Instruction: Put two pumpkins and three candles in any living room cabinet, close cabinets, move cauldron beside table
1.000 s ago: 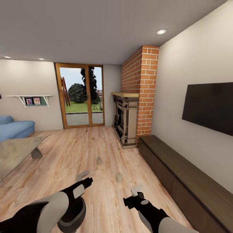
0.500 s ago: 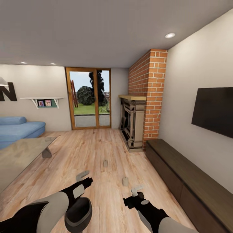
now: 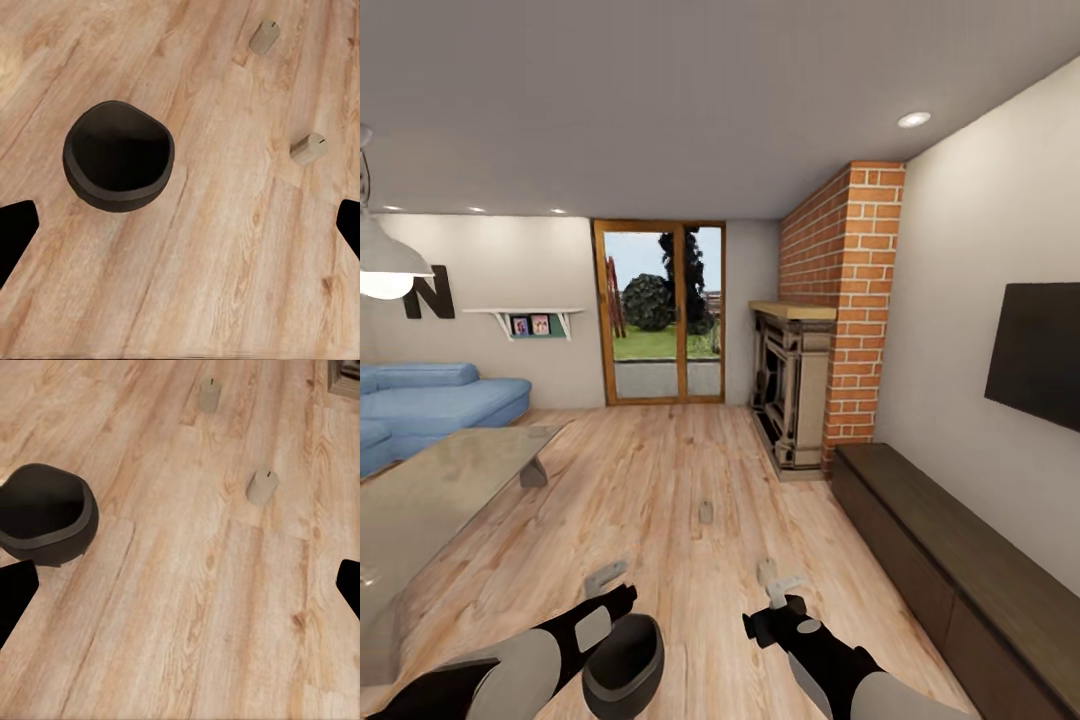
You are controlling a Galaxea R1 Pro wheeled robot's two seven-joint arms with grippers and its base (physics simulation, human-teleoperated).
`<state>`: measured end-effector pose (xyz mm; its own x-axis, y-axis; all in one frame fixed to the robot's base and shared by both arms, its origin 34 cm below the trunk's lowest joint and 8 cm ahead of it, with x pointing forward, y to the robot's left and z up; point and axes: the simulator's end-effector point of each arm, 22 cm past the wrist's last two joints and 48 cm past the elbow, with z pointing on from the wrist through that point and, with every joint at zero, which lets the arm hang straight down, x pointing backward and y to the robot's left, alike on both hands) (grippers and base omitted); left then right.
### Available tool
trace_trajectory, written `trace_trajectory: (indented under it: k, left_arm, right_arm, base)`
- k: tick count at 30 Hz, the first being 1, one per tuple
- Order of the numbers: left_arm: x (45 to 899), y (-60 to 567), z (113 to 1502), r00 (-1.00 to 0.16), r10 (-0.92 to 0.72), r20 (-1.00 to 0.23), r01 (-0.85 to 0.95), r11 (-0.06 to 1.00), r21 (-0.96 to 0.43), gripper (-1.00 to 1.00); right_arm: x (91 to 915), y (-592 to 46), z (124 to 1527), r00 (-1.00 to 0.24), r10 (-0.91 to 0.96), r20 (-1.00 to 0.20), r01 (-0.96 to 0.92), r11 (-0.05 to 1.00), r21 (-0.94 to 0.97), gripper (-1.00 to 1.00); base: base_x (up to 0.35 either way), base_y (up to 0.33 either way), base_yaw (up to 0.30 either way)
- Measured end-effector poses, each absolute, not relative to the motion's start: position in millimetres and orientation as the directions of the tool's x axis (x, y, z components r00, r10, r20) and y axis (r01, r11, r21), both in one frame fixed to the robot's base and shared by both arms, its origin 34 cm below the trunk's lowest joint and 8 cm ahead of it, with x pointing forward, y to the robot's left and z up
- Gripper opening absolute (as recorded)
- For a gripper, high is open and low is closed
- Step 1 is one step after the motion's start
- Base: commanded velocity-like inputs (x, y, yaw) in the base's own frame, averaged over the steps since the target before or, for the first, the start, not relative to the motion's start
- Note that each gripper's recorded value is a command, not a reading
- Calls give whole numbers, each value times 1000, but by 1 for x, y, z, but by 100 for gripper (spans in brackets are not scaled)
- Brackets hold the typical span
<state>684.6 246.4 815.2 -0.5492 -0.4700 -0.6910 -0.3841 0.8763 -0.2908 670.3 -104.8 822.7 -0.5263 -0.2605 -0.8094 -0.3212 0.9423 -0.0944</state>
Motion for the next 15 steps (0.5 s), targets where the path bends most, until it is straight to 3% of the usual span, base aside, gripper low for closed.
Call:
trace_trajectory:
  k: [15]
  left_arm:
    - [630, 253, 785, -601, -471, -646, -414, 875, -253, 100]
  right_arm:
    - [645, -138, 811, -594, -271, -758, -292, 950, -111, 100]
  base:
    - [0, 0, 174]
